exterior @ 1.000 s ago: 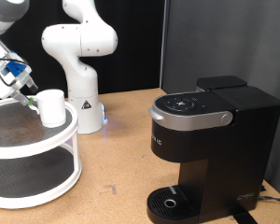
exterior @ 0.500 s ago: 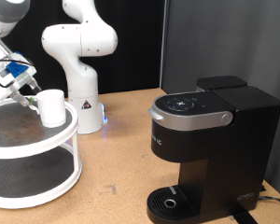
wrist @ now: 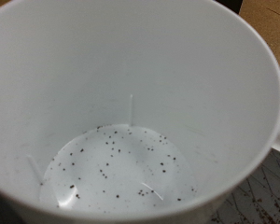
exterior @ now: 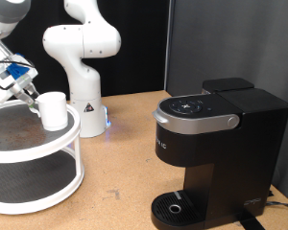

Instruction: Make a cup of coffee with the keurig machine

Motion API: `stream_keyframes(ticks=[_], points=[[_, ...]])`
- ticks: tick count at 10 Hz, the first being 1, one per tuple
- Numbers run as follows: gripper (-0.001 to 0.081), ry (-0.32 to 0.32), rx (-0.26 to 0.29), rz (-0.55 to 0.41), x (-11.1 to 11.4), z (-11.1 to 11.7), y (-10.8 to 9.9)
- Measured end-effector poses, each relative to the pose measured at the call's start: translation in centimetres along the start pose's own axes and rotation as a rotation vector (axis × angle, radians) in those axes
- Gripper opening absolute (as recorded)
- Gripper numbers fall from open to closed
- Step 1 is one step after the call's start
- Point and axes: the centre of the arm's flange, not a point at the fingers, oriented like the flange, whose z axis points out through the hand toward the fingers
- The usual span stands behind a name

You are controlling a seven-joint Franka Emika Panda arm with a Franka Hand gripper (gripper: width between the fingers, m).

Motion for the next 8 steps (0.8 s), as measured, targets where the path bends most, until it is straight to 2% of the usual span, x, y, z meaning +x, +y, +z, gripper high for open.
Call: stream_keyframes(ticks=[1, 2, 3, 5, 8], points=[[0.0149, 0.004, -0.004, 0.003, 0.0, 0.0, 0.0], [0.0149, 0.008, -0.008, 0.005, 0.1, 0.0, 0.1], [0.0061, 0.011, -0.007, 0.006, 0.1, 0.0, 0.1], [0.0061, 0.012, -0.002, 0.007, 0.2, 0.0, 0.0], [0.0061, 0.046, 0.067, 0.032, 1.4, -1.1, -0.8]])
